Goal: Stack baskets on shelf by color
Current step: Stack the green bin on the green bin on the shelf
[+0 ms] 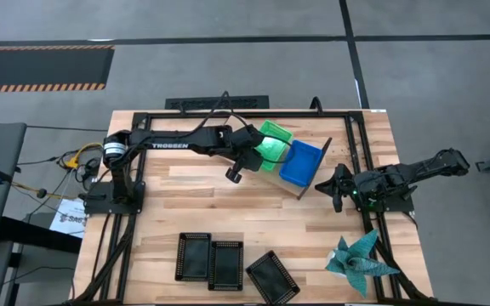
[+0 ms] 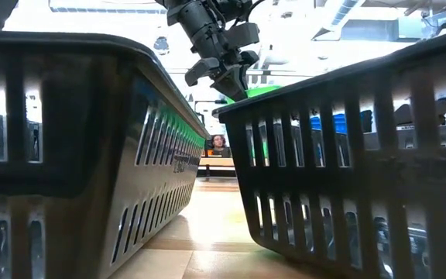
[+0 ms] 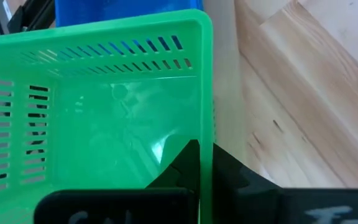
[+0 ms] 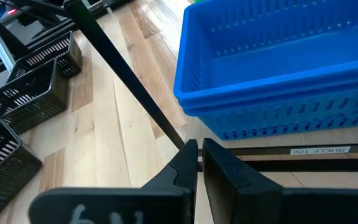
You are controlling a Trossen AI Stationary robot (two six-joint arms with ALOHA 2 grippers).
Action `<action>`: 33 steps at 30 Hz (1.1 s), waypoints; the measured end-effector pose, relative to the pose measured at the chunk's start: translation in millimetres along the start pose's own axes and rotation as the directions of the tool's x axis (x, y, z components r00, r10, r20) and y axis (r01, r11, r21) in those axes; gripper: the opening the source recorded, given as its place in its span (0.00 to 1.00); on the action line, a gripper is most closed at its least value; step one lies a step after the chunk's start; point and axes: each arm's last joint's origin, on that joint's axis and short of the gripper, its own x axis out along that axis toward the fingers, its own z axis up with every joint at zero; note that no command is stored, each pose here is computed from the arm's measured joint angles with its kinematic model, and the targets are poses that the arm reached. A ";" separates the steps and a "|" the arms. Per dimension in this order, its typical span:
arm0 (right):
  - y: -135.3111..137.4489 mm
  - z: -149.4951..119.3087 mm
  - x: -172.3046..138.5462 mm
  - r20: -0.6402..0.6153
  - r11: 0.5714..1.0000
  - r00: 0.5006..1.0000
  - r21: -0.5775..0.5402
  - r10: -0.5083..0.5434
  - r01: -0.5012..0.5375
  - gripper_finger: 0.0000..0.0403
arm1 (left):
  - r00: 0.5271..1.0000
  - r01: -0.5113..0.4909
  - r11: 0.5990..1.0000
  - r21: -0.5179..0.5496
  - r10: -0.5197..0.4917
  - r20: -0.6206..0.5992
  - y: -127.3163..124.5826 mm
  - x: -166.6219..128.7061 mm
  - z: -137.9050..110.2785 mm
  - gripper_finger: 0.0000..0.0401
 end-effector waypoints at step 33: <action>0.1 -0.3 0.1 -0.002 1.000 1.000 0.006 0.002 -0.002 0.13 | 0.996 0.002 1.000 -0.012 -0.004 -0.090 0.8 25.1 -11.6 0.00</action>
